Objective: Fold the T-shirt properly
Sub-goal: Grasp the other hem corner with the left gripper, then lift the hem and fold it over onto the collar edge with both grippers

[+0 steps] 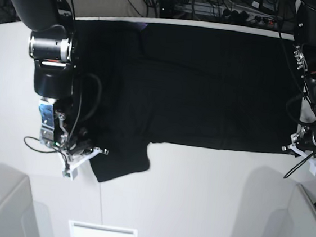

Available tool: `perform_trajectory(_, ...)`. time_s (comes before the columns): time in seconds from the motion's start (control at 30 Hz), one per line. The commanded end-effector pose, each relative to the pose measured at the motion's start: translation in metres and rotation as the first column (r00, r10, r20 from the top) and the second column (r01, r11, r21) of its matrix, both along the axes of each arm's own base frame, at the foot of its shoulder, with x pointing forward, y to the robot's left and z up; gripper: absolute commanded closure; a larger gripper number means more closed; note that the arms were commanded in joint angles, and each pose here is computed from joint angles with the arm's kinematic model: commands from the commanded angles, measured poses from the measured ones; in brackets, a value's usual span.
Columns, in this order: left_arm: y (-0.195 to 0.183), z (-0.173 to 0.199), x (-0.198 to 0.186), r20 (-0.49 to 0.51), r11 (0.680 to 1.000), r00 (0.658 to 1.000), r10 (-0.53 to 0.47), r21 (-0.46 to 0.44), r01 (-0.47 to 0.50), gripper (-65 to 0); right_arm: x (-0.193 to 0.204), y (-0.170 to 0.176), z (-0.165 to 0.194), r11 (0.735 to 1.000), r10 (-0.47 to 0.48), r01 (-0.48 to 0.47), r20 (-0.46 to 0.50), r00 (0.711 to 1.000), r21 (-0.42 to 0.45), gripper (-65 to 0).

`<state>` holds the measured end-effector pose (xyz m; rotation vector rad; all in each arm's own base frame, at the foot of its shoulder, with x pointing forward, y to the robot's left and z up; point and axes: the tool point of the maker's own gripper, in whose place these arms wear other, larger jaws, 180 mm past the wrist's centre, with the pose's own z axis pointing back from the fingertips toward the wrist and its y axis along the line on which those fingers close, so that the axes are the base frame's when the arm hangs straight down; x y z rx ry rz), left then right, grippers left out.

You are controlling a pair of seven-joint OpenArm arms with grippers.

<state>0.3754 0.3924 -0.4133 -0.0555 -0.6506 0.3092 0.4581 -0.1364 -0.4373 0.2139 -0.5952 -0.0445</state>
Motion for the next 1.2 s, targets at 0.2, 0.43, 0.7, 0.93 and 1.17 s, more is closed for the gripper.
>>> perform_trajectory(0.2, -0.004, 0.003, 0.004, 0.02, 1.0, 1.0, -0.008, -0.001, 0.008, 0.0, 0.005, -0.005, 0.006, 1.0, -0.008, 0.008, 0.011, 1.0, -0.012, 0.0)
perform_trajectory(0.43, -0.012, -0.003, 0.001, 0.02, 1.0, 1.0, -0.017, -0.017, 0.018, 0.0, 0.002, -0.023, 0.004, 0.999, -0.026, 0.027, 0.017, 1.0, -0.036, 0.0)
perform_trajectory(0.7, -0.023, 0.035, 0.009, 0.134, 0.991, 0.986, -0.104, 0.104, 0.09, 0.0, 0.006, -0.03, 0.014, 0.999, -0.025, 0.028, 0.058, 0.998, -0.047, 0.0)
perform_trajectory(0.93, -0.018, 0.058, 0.005, 0.199, 0.985, 0.974, -0.108, 0.155, 0.077, 0.0, 0.004, -0.022, 0.047, 0.997, 0.024, -0.014, 0.148, 0.989, -0.073, 0.0)
perform_trajectory(1.17, -0.013, 0.082, -0.012, 0.201, 0.979, 0.973, -0.118, 0.187, 0.08, 0.0, -0.004, -0.033, 0.063, 0.997, 0.002, 0.011, 0.168, 0.986, -0.071, 0.0)
